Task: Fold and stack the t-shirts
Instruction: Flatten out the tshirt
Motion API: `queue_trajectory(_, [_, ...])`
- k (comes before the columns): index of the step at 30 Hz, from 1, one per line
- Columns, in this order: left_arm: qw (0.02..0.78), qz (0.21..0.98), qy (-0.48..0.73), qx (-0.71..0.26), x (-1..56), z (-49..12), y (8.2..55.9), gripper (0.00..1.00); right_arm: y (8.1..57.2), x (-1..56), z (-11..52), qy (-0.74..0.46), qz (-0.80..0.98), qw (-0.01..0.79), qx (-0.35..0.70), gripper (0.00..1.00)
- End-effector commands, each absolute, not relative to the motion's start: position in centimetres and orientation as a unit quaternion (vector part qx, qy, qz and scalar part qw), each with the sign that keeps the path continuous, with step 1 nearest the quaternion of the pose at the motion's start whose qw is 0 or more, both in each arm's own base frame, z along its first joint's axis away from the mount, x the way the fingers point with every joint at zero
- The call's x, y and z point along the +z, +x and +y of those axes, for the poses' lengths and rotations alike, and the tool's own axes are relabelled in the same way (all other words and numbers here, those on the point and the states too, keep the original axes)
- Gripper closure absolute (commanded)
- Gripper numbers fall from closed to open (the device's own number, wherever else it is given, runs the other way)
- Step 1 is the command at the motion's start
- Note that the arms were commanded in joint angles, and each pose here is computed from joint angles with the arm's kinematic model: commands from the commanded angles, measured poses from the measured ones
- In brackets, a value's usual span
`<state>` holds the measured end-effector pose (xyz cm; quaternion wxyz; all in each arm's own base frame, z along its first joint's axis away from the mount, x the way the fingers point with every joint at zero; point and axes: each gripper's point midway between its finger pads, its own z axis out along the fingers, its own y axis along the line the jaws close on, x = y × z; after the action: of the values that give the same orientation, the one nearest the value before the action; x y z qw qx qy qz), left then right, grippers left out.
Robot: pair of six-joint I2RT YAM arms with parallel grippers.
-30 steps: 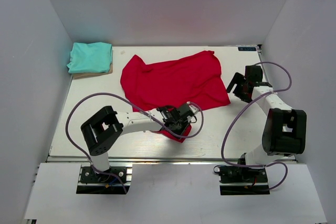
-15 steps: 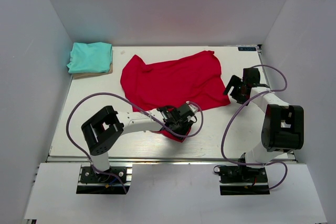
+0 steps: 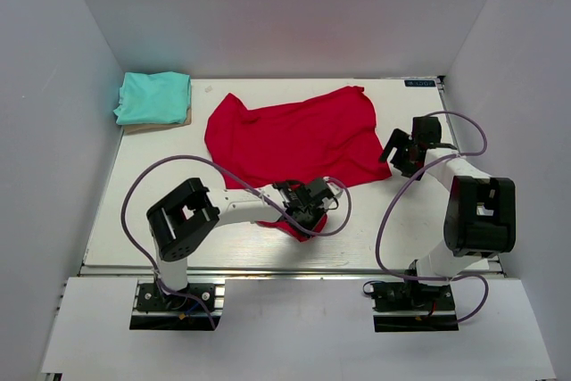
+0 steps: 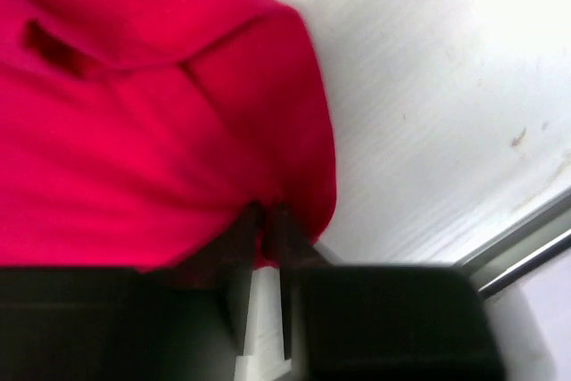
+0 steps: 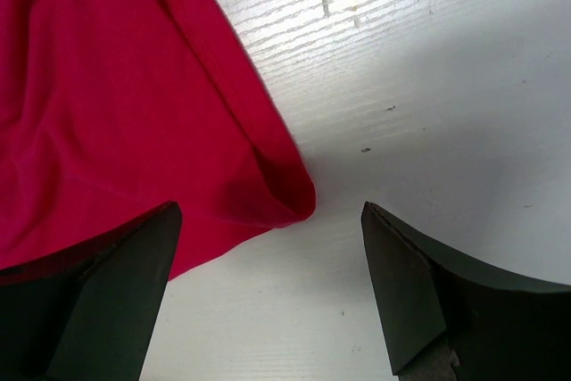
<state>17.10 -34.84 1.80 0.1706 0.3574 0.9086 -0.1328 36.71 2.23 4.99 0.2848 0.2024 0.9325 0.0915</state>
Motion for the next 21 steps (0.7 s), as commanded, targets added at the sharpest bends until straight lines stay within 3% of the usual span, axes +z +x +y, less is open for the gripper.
queue_trajectory(1, [0.136, 0.910, 0.374, -0.119, 0.3, -34.0, 15.9, 0.92, 37.5, 4.8, 2.4, 0.196, 0.930, 0.295, 0.095, 0.13])
queue_trajectory(2, [0.129, 0.911, 0.375, -0.114, 0.0, -33.5, 15.7, 1.00, 37.5, 4.8, 2.4, 0.198, 0.930, 0.293, 0.097, 0.13])
queue_trajectory(12, [0.184, 0.917, 0.333, -0.123, 5.0, -30.6, 15.3, 1.00, 35.0, 2.1, 3.7, 0.202, 0.940, 0.251, 0.114, 0.20])
queue_trajectory(16, [0.183, 0.919, 0.328, -0.124, 5.9, -29.5, 14.7, 1.00, 34.9, 1.2, 5.1, 0.199, 0.941, 0.229, 0.149, 0.39])
queue_trajectory(19, [0.167, 0.923, 0.326, -0.117, 6.3, -28.4, 13.9, 1.00, 35.6, 1.3, 4.9, 0.209, 0.936, 0.242, 0.147, 0.96])
queue_trajectory(21, [0.147, 0.929, 0.324, -0.099, 6.6, -27.0, 13.1, 1.00, 35.7, 1.6, 4.6, 0.210, 0.936, 0.246, 0.140, 1.00])
